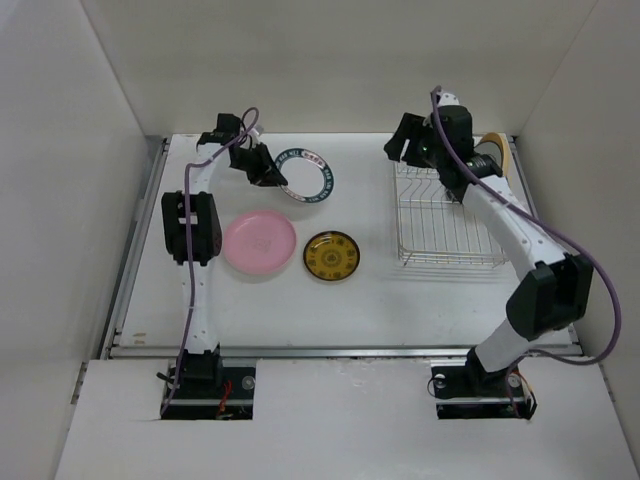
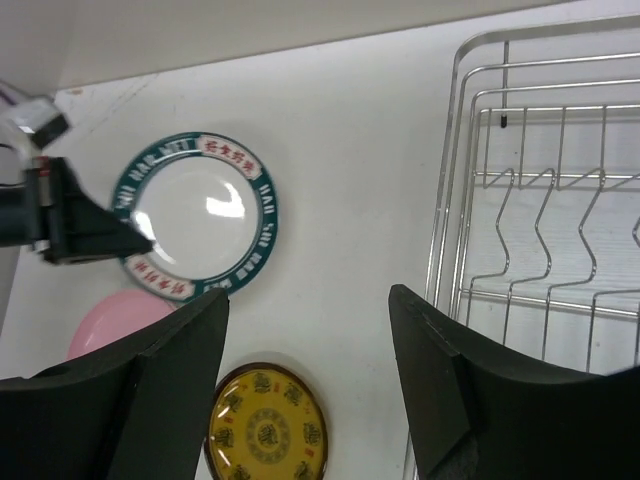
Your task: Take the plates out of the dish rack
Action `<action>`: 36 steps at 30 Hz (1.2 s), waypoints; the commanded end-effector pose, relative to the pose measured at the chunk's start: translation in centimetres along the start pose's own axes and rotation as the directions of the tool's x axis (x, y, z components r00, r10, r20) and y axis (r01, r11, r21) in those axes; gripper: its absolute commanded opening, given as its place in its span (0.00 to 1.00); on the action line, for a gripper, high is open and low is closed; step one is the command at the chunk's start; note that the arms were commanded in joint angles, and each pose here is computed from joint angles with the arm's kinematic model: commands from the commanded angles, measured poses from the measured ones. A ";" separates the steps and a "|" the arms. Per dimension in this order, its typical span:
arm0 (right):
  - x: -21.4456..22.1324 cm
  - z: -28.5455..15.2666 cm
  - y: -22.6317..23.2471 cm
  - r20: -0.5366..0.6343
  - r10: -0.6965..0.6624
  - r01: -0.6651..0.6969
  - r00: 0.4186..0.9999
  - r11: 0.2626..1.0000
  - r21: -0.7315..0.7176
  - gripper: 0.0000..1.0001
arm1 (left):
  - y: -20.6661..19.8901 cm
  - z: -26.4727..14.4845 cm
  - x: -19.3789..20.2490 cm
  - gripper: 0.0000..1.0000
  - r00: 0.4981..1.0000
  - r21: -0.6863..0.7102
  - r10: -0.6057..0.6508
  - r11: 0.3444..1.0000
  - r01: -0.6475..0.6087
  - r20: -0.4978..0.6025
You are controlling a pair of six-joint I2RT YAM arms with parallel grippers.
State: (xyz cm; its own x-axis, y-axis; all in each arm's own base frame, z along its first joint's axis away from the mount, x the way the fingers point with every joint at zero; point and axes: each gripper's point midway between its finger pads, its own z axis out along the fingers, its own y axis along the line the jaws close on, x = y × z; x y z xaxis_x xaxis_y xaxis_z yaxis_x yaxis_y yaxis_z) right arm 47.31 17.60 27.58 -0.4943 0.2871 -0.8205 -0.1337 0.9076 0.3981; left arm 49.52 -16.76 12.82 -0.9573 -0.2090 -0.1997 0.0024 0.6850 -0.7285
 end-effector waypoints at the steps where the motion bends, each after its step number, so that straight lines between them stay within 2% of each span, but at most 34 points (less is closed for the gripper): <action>1: -2.0 -3.6 0.6 0.083 -0.022 0.020 0.996 1.000 0.021 0.71 | -1.7 1.1 -2.7 0.00 0.996 0.096 -0.079 0.993 0.075 0.048; 5: -2.0 -5.0 0.5 0.101 -0.030 0.029 0.994 0.999 0.013 0.71 | -0.2 2.1 -3.1 0.00 0.995 0.055 -0.088 0.995 0.085 0.056; 7: -2.0 -5.3 0.4 0.106 -0.030 0.028 0.994 0.999 0.021 0.71 | 1.1 2.5 -2.8 0.11 0.993 0.006 -0.102 0.995 0.102 0.054; 10: -2.2 -5.7 0.0 0.113 -0.031 0.026 0.993 0.999 0.041 0.71 | 2.7 2.9 -2.1 0.17 0.992 -0.058 -0.119 0.991 0.121 0.039; 11: -2.3 -5.7 -0.2 0.120 -0.031 0.024 0.992 0.998 0.057 0.71 | 2.7 2.8 -1.9 0.27 0.991 -0.062 -0.126 0.990 0.128 0.032; 12: -2.3 -6.1 -0.5 0.120 -0.032 0.023 0.992 0.997 0.072 0.71 | 3.4 3.1 -1.4 0.33 0.989 -0.084 -0.147 0.985 0.148 0.017; 14: -2.5 -6.4 -1.7 0.125 -0.036 0.017 0.992 0.989 0.144 0.74 | 4.0 3.2 -0.9 0.47 0.988 -0.104 -0.154 0.983 0.154 0.004; 15: -3.0 -6.7 -2.2 0.137 -0.038 0.013 0.990 0.984 0.176 0.76 | 4.1 3.1 -0.5 0.59 0.987 -0.111 -0.158 0.982 0.156 -0.009; 16: -2.3 -7.0 -3.3 0.114 -0.043 0.015 0.993 0.972 0.233 0.78 | 4.3 3.1 -0.3 0.62 0.986 -0.125 -0.164 0.979 0.162 -0.010; 18: -3.4 -8.1 -6.0 0.148 -0.056 -0.003 0.987 0.928 0.372 0.84 | 4.6 3.0 -0.1 0.66 0.986 -0.141 -0.163 0.977 0.159 -0.016; 21: -3.9 -9.4 -10.0 0.140 -0.068 -0.017 0.988 0.848 0.529 0.85 | 4.6 2.1 0.2 0.71 0.989 -0.174 -0.149 0.974 0.144 -0.015; 24: -4.0 -9.4 -12.9 0.127 -0.052 -0.034 0.991 0.805 0.592 0.86 | 4.2 0.7 0.4 0.79 0.992 -0.212 -0.125 0.970 0.121 -0.005; 26: -4.4 -8.7 -15.8 0.123 -0.023 -0.060 0.992 0.774 0.631 0.83 | 3.8 -0.5 0.8 0.84 0.994 -0.236 -0.113 0.966 0.109 -0.002; 27: -4.4 -8.4 -16.8 0.113 -0.014 -0.063 0.994 0.759 0.648 0.76 | 3.6 -1.0 0.8 0.92 0.995 -0.245 -0.101 0.965 0.098 0.000; 29: -5.3 -8.2 -18.9 0.122 -0.013 -0.077 0.992 0.707 0.703 0.69 | 3.0 -2.4 1.1 0.94 0.996 -0.274 -0.083 0.958 0.083 0.010; 31: -4.2 -6.3 -20.7 0.075 -0.003 -0.053 0.997 0.671 0.740 0.59 | 3.0 -3.5 1.4 0.94 0.999 -0.305 -0.049 0.951 0.050 0.011; 35: -4.3 -4.1 -23.3 0.056 0.015 -0.053 0.998 0.629 0.775 0.56 | 2.2 -6.6 1.6 0.94 0.997 -0.393 0.053 0.919 -0.031 0.047; 36: -5.1 -4.0 -23.9 0.074 0.010 -0.064 0.997 0.612 0.789 0.55 | 1.5 -7.8 1.9 0.94 0.992 -0.417 0.118 0.905 -0.087 0.048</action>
State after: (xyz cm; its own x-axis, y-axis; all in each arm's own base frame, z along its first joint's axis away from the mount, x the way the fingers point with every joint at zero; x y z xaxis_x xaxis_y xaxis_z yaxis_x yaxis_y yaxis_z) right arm 48.94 -5.36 22.15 -0.4662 0.3265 -0.8222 0.5852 0.8108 -0.0099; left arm 47.49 -12.24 10.78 -0.9546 -0.2454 -0.1687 -0.1395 0.8690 -0.4747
